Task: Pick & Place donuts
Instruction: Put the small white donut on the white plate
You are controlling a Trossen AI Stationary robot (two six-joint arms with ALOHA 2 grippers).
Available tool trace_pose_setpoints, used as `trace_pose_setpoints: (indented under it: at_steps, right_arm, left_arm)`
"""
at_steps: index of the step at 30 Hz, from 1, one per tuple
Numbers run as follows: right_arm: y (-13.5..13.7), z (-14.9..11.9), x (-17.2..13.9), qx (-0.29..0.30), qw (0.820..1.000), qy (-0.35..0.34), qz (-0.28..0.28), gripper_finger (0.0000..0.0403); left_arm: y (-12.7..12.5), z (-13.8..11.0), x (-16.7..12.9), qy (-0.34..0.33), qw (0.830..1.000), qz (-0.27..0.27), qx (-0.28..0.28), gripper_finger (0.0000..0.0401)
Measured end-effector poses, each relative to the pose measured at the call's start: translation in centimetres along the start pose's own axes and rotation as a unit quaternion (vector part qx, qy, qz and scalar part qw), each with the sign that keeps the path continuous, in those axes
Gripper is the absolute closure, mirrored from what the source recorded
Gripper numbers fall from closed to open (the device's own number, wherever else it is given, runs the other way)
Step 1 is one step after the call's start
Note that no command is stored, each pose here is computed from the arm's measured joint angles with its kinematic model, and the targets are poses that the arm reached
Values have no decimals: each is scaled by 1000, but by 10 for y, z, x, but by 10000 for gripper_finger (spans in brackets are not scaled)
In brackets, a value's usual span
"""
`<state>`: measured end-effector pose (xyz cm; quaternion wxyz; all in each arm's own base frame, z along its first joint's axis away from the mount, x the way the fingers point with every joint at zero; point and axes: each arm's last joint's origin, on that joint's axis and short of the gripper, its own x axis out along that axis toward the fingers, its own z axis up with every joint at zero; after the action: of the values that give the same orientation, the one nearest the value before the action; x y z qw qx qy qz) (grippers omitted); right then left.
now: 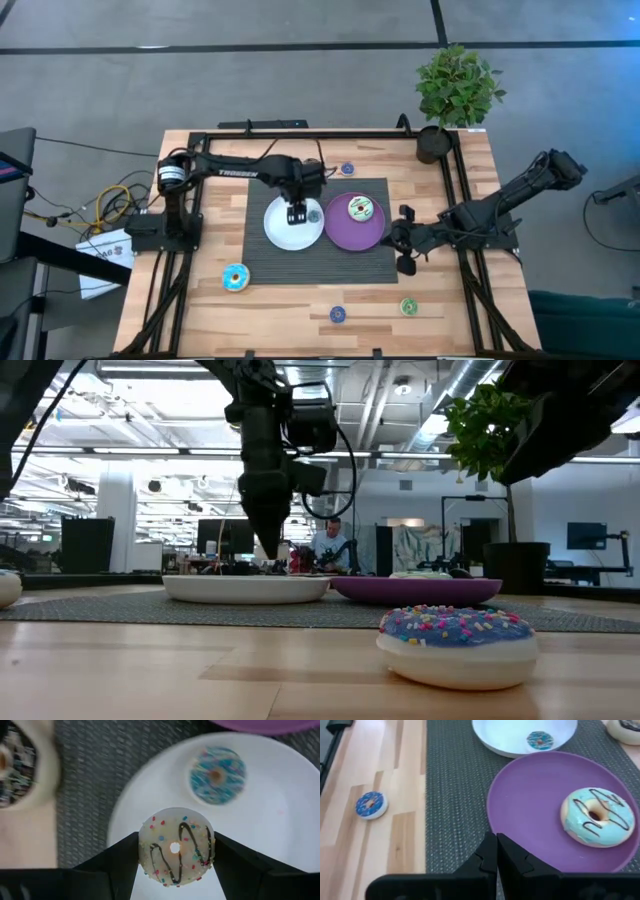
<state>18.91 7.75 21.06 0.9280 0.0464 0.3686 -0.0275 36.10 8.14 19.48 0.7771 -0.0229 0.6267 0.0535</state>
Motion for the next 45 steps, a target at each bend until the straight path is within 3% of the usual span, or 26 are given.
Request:
trace_pose_setpoints:
  at_steps: [10,19,24,45]
  right_arm:
    - [-7,3,2,11,1000,0,-12,403]
    - [-8,3,2,11,1000,2,-14,403]
    - [-8,3,2,10,1000,2,-14,403]
    - [-8,3,2,11,1000,2,-11,403]
  left_arm:
    - [8,4,2,-30,999,5,-9,176]
    - [6,-13,25,-14,999,6,-48,176]
    - [5,-15,30,-20,998,-19,-62,176]
    - [5,-14,31,-28,994,-20,-101,175]
